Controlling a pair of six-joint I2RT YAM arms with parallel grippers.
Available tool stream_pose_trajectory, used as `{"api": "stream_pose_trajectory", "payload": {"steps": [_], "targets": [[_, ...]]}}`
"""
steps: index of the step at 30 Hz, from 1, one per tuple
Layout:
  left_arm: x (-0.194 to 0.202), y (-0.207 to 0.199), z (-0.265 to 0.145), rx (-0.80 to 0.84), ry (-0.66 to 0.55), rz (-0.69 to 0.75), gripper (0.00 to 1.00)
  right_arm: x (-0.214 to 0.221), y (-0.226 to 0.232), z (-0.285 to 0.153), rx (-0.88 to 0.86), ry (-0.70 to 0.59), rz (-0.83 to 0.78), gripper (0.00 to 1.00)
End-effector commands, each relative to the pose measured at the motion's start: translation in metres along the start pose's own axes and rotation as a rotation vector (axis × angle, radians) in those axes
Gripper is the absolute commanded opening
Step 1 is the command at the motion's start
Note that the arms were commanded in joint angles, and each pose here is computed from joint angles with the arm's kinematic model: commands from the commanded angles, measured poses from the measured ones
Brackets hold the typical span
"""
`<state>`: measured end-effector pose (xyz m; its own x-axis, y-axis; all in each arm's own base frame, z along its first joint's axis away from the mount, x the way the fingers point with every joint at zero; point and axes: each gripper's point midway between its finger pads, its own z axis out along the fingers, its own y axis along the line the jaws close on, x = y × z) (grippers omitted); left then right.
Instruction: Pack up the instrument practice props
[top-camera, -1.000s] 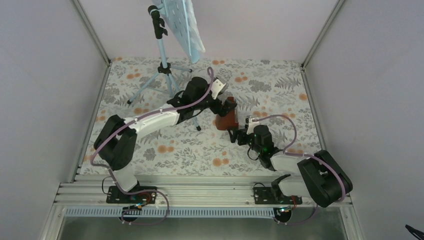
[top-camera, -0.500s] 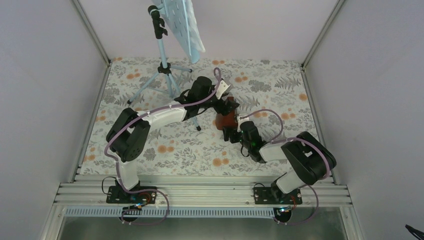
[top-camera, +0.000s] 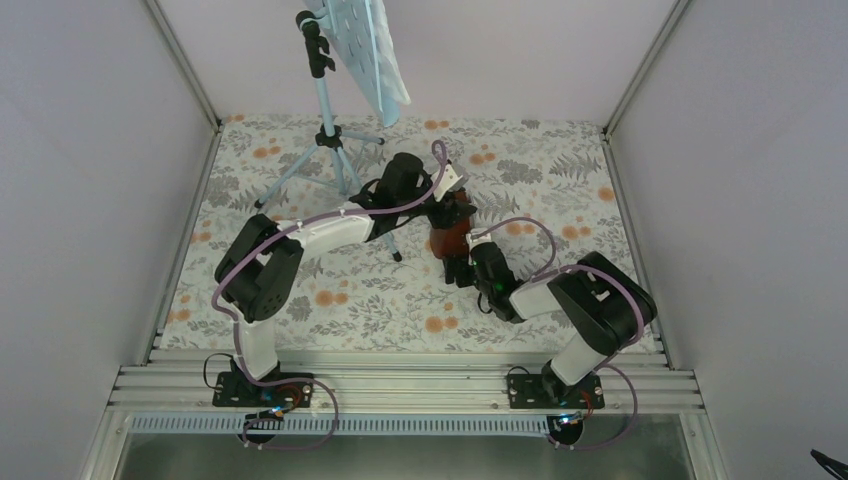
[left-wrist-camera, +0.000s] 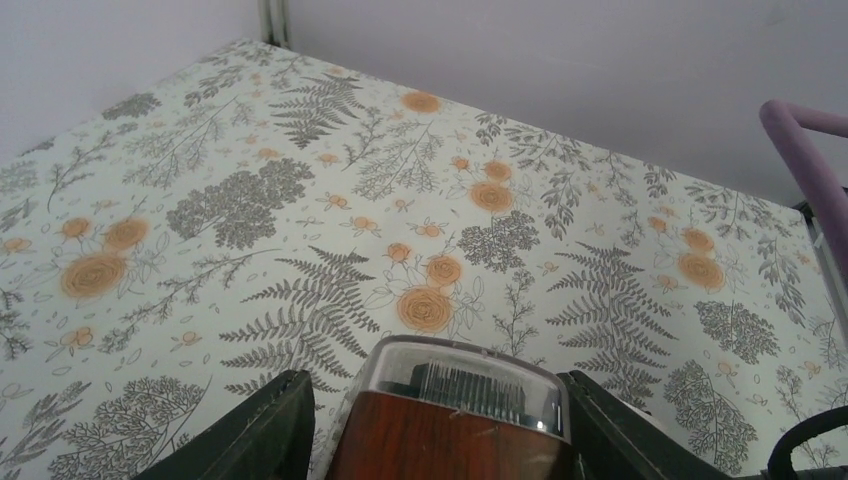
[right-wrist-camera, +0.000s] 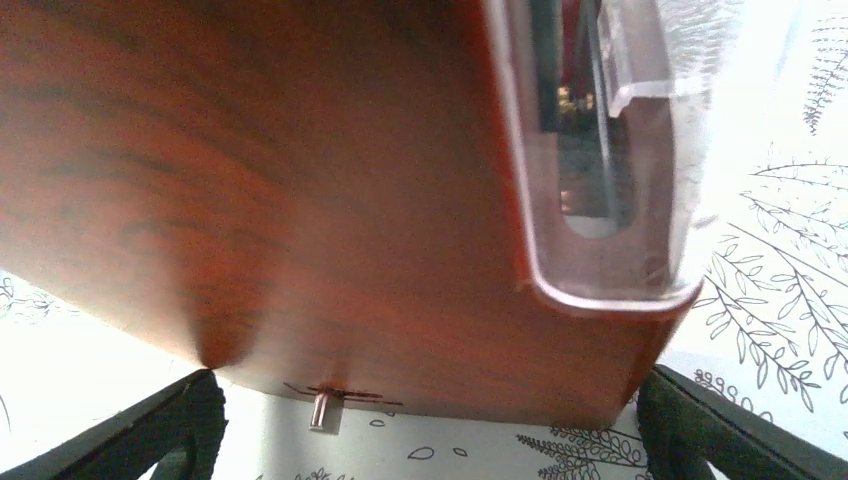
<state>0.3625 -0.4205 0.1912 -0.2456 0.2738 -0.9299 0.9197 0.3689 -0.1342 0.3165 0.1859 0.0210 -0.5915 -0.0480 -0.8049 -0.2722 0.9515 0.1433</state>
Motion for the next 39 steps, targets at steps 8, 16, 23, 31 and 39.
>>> {"api": "stream_pose_trajectory", "payload": {"steps": [8,16,23,31,39], "targets": [[0.032,-0.028,0.002,0.216,0.096,0.047,0.46,0.004,0.008,0.002,-0.027,0.029,-0.037,0.97],[0.056,-0.035,-0.017,0.275,0.215,0.049,0.41,0.009,0.015,-0.028,-0.091,0.061,0.050,1.00],[0.063,-0.049,-0.028,0.352,0.266,0.037,0.38,0.024,0.033,-0.040,-0.123,0.076,-0.012,1.00],[0.063,-0.051,-0.031,0.364,0.287,0.041,0.38,0.042,0.022,-0.033,-0.005,0.088,-0.013,1.00],[0.065,-0.053,-0.031,0.380,0.299,0.040,0.37,0.036,0.013,-0.028,0.055,0.042,-0.027,1.00]]}}
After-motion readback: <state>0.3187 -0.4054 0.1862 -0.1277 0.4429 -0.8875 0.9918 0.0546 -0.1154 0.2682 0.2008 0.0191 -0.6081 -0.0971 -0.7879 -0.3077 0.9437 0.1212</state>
